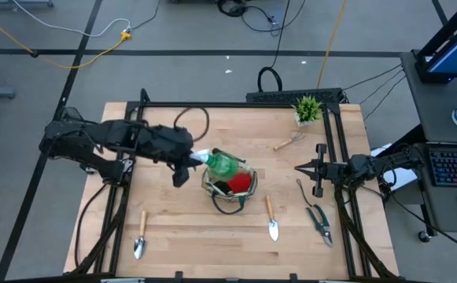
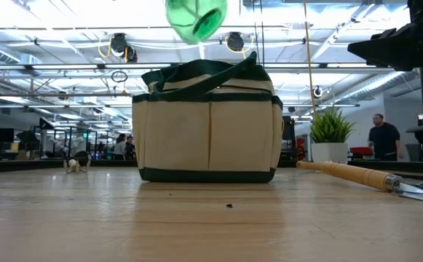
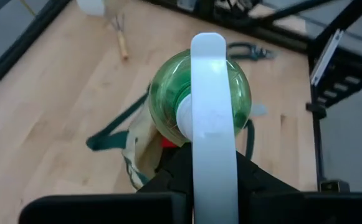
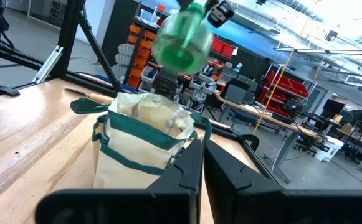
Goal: Pick & Place Garden tools in Gardening bag
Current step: Put the green spray bottle into the gardening bag
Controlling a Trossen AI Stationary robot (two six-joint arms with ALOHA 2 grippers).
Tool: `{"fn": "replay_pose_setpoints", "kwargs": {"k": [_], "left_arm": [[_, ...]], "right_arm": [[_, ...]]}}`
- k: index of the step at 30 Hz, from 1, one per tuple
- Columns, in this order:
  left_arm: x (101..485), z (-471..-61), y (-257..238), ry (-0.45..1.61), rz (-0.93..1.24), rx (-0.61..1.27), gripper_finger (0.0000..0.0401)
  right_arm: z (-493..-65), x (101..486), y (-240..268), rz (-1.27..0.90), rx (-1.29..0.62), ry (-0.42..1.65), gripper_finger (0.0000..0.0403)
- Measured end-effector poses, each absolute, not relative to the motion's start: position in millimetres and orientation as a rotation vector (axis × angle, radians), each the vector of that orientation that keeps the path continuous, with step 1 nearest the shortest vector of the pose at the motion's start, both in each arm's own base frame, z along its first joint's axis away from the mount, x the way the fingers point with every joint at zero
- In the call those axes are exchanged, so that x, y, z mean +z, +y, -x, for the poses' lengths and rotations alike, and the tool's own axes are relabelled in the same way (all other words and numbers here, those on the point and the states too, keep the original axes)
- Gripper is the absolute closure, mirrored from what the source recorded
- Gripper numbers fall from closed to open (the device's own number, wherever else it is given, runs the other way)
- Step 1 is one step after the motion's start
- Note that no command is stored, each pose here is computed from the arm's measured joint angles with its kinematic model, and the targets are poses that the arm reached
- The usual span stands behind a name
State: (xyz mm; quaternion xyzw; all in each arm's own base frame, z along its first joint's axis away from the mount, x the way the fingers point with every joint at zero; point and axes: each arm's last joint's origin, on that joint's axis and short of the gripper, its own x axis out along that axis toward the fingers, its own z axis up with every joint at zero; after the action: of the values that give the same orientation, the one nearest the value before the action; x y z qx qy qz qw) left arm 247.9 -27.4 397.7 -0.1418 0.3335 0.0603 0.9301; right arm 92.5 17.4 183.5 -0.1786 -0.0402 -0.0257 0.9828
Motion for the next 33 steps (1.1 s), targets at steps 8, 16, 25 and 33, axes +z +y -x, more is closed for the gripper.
{"fn": "replay_pose_setpoints", "kwargs": {"k": [8,16,25,33], "left_arm": [[372,-272,-46,0.795,0.192,0.114,0.0356],[350,-289,-45,0.895,0.107,0.169,0.0356],[331,-303,-30,1.005,0.106,0.175,0.0356],[325,-298,-29,1.088,0.149,0.192,0.0356]], "right_arm": [[-92,183,17,0.359,-0.051,-0.081,0.0394],[-92,183,17,0.359,-0.052,-0.08,0.0394],[-93,183,17,0.359,-0.051,-0.08,0.0394],[-93,183,17,0.359,-0.051,-0.08,0.0394]]}}
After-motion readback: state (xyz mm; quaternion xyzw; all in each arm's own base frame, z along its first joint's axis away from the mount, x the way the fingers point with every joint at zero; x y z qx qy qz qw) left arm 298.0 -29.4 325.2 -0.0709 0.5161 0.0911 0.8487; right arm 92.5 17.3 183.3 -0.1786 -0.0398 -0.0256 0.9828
